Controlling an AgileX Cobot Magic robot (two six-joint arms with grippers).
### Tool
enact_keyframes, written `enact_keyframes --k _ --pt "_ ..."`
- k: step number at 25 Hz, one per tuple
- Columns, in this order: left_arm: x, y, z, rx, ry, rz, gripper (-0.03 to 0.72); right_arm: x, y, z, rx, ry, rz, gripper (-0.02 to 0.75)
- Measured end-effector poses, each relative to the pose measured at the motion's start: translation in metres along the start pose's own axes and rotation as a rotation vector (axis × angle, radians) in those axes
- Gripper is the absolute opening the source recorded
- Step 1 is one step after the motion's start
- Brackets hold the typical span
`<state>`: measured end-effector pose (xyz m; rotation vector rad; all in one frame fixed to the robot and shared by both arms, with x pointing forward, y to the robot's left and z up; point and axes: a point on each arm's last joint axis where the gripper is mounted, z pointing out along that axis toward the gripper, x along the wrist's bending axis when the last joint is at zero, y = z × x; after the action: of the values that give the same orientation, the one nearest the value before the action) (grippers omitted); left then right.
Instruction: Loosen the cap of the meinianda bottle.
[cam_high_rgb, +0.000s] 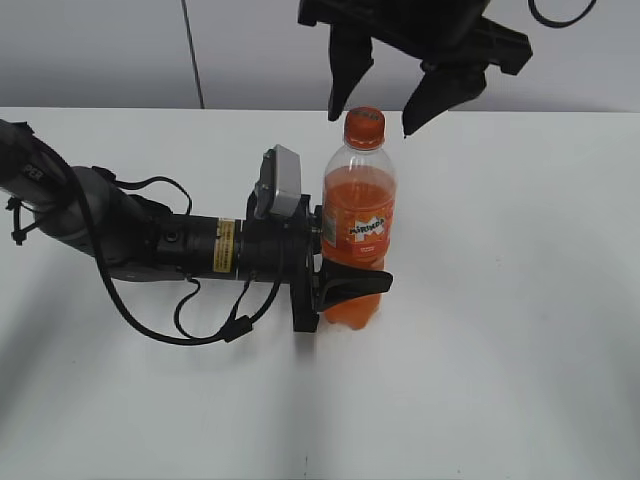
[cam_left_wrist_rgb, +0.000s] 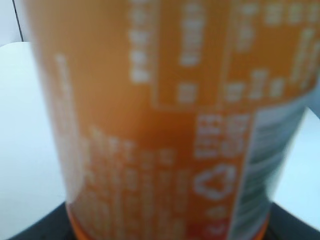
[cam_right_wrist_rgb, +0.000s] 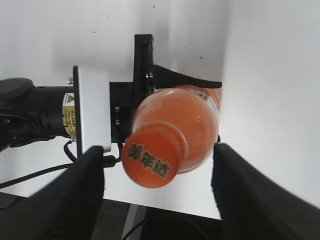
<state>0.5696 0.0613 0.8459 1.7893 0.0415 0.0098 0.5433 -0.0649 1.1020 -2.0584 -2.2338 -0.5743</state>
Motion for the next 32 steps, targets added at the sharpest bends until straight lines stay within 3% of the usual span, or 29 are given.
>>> enact_keyframes --k 10,17,32 --pt "0.0 -0.0001 0.0 0.001 0.0 0.0 0.395 0.0023 0.0025 -0.0047 -0.016 0.012 0.005 0.496" --pt "0.0 -0.0001 0.0 0.001 0.0 0.0 0.394 0.0032 0.002 -0.0047 -0.011 0.021 0.016 0.432" --pt "0.0002 0.0 0.0 0.0 0.002 -0.001 0.394 0.0041 0.0028 0.0041 0.015 0.023 0.025 0.428"
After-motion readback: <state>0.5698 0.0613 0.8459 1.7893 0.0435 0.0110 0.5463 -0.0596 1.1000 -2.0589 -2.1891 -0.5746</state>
